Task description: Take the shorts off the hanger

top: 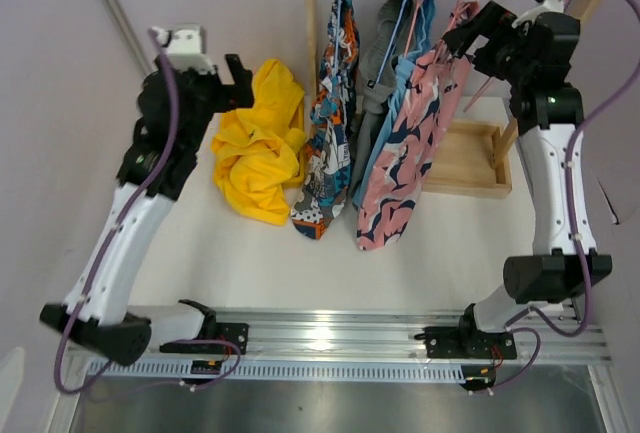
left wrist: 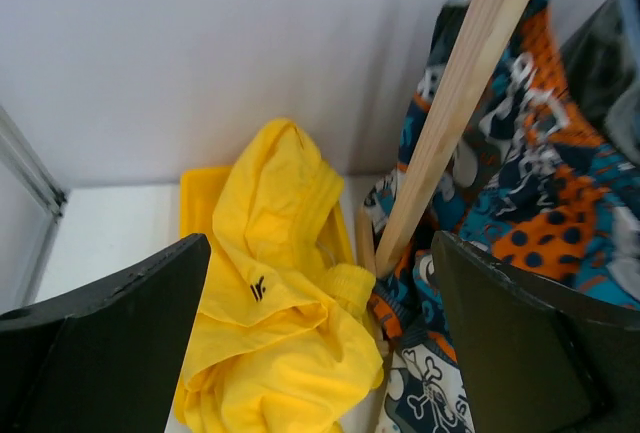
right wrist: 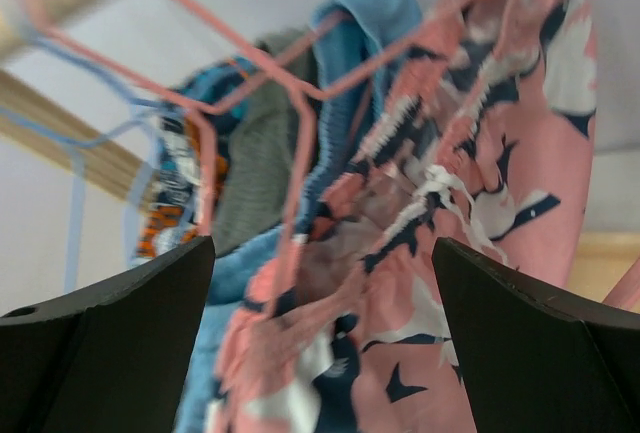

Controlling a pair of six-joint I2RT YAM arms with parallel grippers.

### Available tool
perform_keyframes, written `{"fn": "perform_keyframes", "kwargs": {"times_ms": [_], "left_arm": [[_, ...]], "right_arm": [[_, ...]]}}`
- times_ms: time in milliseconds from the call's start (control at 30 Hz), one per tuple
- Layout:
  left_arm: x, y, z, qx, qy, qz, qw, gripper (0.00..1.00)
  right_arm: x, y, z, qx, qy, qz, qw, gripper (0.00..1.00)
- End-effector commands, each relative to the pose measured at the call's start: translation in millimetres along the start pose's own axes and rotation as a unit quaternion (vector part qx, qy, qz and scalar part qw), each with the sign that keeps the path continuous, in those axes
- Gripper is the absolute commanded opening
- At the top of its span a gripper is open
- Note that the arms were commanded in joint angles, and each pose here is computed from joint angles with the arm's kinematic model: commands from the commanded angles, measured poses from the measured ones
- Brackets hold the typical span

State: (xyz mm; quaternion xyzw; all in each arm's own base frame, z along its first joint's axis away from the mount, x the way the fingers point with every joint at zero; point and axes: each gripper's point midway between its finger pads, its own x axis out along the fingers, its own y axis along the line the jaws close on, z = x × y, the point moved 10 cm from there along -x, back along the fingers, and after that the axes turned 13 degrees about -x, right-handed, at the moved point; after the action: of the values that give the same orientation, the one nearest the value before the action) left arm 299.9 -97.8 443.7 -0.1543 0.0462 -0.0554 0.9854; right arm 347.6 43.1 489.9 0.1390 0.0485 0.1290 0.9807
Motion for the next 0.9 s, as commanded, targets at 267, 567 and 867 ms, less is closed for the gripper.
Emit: {"fn": "perform_keyframes", "kwargs": {"times_ms": [267,567,867], "left_arm": [[-53,18,-21,-0.012,-0.02,-0.01,1.0,0.99],[-53,23,-38,-0.004,-0.007,-0.009,1.0,0.99],[-53,24,-45,-0.006,0.0,-0.016,1.0,0.99]], "right_arm": [[46,5,-10,0.011,-0.007,-0.003,1.0,0.97],[35,28,-2,-0.004,-0.025,-0.021,0.999,0.89],[56,29,-6,-0.006,-0.023,-0.02,1.0,0.45]]}}
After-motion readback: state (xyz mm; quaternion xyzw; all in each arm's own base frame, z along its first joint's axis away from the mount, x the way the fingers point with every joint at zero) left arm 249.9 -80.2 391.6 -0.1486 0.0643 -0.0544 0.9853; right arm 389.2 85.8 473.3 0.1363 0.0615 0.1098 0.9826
